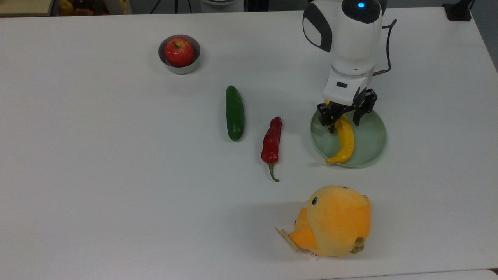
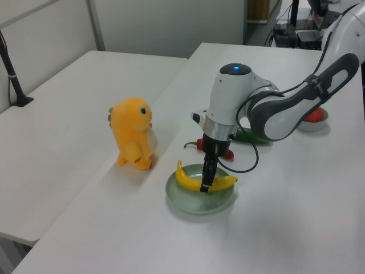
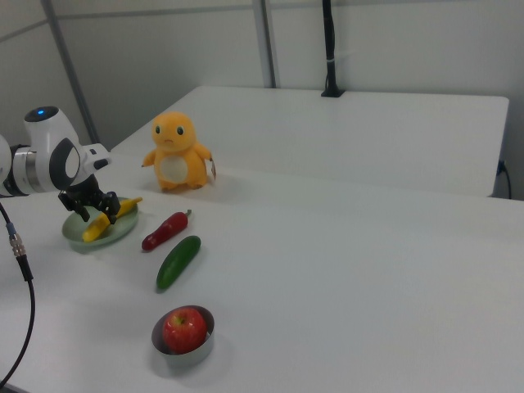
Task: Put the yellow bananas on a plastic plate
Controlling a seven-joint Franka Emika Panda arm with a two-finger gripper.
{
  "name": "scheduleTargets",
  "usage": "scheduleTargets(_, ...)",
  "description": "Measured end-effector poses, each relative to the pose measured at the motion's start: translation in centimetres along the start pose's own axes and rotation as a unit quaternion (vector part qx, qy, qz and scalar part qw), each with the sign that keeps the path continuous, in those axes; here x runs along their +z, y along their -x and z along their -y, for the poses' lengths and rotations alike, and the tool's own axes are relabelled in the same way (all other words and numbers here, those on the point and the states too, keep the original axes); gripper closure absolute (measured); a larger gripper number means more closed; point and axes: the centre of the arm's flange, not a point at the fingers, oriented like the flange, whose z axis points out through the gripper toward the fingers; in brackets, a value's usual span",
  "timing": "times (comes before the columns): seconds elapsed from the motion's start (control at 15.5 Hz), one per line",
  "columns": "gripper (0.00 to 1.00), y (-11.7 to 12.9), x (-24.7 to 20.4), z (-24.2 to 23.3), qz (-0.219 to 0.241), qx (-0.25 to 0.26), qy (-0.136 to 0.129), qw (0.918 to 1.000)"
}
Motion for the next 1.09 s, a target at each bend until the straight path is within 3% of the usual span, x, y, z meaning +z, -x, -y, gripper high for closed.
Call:
scheduleTargets(0.13, 0.04, 0.0, 0.0, 0.0, 0.0, -0.001, 0.0, 1.0)
scheduleTargets(0.19, 0.0, 0.0, 0.0, 0.0, 0.0, -0.001, 0.0, 1.0)
scheduleTargets(0.71, 0.0, -0.7, -1.4, 0.1, -0.013, 0.0, -0.001, 0.9999)
scheduleTargets(0.96, 0.0, -1.2, -7.2, -1.3, -0.002, 0.013, 0.011, 0.9999)
scheduleTargets(1.09, 0.0, -1.0, -11.7, -3.3, 0.014, 0.043, 0.025, 0.9987)
